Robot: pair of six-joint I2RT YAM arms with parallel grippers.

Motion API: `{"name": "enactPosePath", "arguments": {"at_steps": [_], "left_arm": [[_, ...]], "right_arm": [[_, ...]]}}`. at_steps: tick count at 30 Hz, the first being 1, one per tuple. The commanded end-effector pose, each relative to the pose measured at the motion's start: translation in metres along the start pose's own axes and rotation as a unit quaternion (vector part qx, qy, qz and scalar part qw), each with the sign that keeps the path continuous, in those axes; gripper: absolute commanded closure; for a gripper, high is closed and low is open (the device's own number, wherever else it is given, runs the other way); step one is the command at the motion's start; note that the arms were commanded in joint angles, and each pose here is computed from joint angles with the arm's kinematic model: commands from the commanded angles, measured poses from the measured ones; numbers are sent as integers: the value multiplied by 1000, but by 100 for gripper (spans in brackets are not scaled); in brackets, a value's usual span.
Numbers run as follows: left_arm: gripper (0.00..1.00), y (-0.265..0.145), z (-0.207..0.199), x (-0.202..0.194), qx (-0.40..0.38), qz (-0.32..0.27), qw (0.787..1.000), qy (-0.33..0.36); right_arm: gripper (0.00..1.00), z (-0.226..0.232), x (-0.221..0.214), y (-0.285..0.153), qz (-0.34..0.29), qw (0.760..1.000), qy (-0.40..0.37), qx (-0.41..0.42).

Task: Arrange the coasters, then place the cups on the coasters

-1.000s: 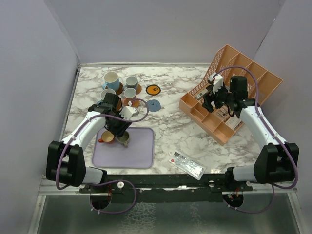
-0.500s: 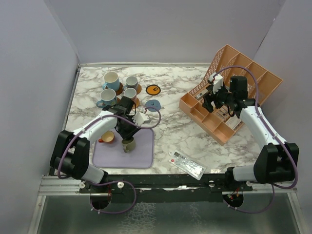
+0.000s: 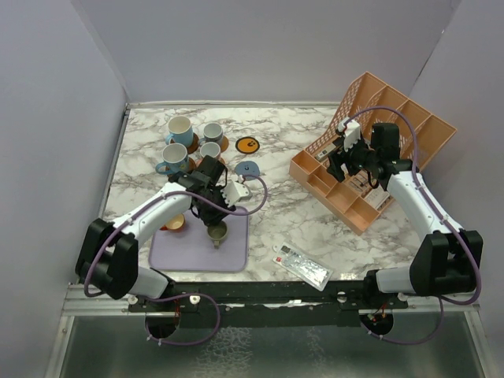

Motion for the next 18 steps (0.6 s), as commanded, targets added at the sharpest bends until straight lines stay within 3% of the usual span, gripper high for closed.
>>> {"name": "enactPosePath", "arguments": {"at_steps": [1,5,10,14,18], "left_arm": [[59,-18,-1,4,27,-32,999,12],[48,-25,6,2,58,-33,998,-4],[38,-18,9,-17,69,12,997,-30],[36,-6,4,-29,47,47,997,-44],[38,2,-5,-22,10,46,997,-53]], "right_arm": [[22,-3,-10,2,17,1000,2,-6],[22,-3,-12,5,21,1000,4,-2],[22,-2,-17,7,28,1000,6,1],[22,-2,-17,7,29,1000,6,0],[22,-3,-16,6,29,1000,4,-4]]}}
Point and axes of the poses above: each gripper's point midway between its finger pads, its own y axis out along the fingers, its own z axis along the line the jaws close on, x = y × z, the point moved 1 cm from there along -y, back along the fingers, and after that the axes turned 12 degrees about -y, right-handed, at the moved point
